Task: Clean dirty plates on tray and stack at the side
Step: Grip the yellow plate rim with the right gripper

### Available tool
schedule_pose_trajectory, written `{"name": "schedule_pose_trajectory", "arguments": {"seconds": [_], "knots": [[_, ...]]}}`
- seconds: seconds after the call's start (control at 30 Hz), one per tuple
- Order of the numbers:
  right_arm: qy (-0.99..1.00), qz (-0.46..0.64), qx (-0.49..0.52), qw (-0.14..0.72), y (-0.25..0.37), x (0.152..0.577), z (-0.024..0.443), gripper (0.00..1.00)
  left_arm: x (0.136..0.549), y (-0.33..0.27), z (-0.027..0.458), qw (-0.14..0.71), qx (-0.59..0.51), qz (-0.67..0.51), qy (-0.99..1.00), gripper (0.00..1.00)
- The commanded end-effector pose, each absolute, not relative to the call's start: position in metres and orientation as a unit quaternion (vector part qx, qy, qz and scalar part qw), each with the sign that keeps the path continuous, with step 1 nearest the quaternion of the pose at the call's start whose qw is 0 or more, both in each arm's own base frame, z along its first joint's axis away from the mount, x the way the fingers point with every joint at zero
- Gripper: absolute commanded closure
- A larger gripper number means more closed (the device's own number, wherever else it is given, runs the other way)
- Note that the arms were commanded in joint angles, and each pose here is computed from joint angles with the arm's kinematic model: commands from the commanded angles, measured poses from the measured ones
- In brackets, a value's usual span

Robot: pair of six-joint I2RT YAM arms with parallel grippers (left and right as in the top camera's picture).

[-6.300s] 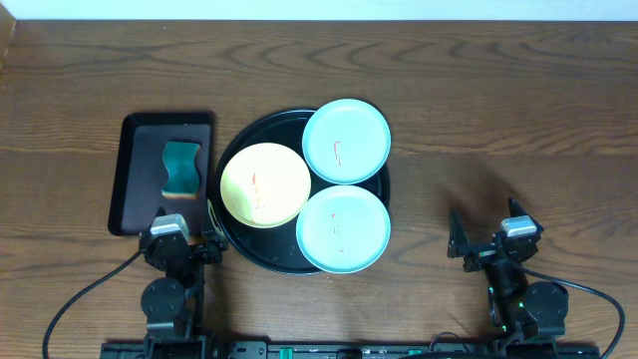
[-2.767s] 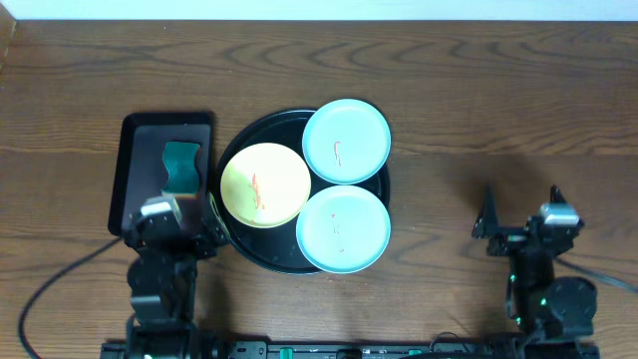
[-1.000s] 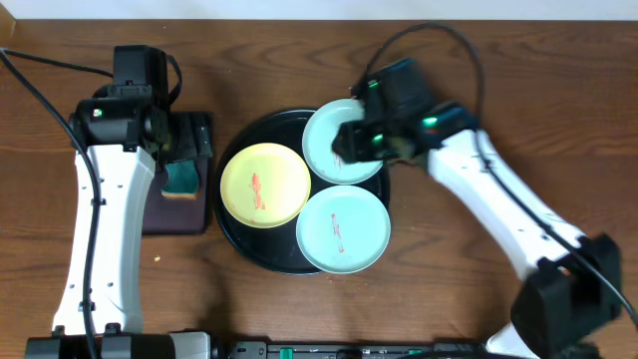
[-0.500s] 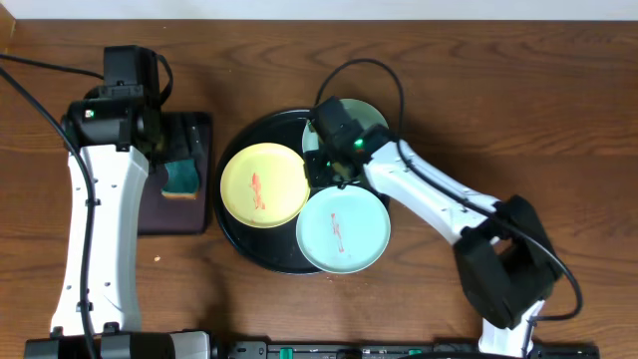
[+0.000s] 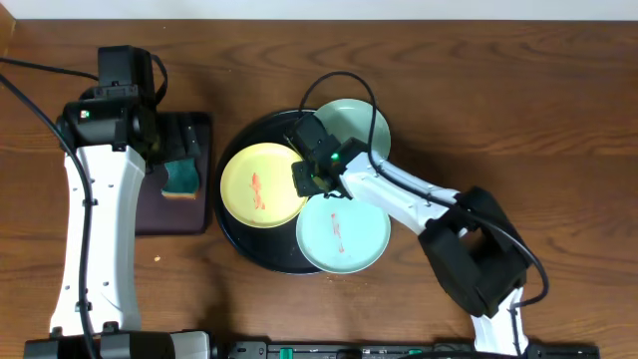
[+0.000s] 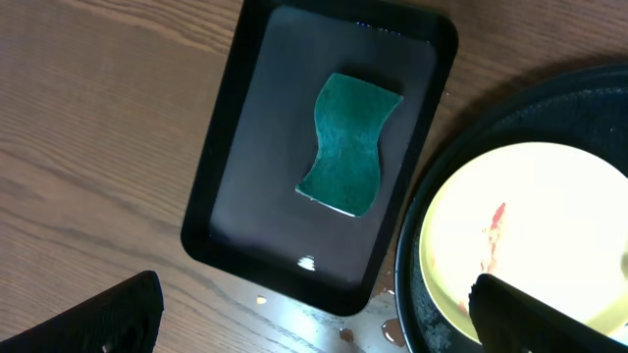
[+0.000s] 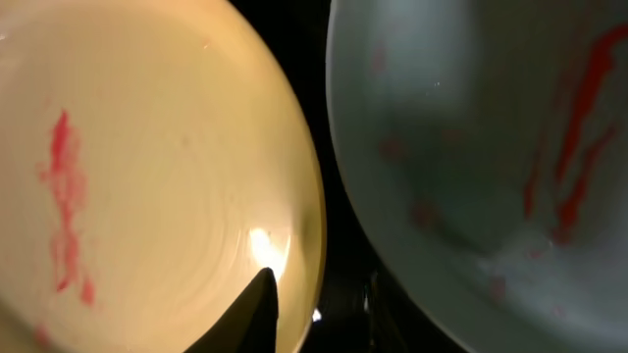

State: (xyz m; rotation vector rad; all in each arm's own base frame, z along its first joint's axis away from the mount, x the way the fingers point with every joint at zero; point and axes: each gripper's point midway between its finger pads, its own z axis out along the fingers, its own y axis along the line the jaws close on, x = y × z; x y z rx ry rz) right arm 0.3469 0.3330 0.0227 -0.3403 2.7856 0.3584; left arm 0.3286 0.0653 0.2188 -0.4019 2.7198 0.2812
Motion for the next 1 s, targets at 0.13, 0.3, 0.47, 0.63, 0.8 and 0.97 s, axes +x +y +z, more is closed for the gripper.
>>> {"name": "schedule_pose_trajectory", "arguments": {"seconds": [0.13, 0.3, 0.47, 0.63, 0.8, 0.97], "knots": [[0.972, 0.113, -0.120, 0.167, 0.341, 0.351, 0.011, 0.77, 0.327, 0.070, 0.225, 0.197, -0.147, 0.110, 0.963, 0.00], [0.971, 0.115, -0.119, 0.170, 0.342, 0.352, 0.011, 0.90, 0.326, 0.070, 0.221, 0.190, -0.146, 0.111, 0.964, 0.00], [0.973, 0.110, -0.120, 0.163, 0.341, 0.350, 0.003, 0.99, 0.324, 0.072, 0.213, 0.179, -0.146, 0.115, 0.966, 0.00], [0.974, 0.109, -0.121, 0.158, 0.341, 0.349, -0.001, 0.99, 0.320, 0.076, 0.198, 0.155, -0.151, 0.117, 0.969, 0.00], [0.974, 0.109, -0.121, 0.157, 0.341, 0.349, -0.002, 0.99, 0.323, 0.086, 0.174, 0.115, -0.143, 0.122, 0.975, 0.11], [0.973, 0.108, -0.127, 0.157, 0.341, 0.348, -0.002, 0.99, 0.335, 0.078, 0.135, 0.068, -0.112, 0.075, 0.989, 0.19]]}}
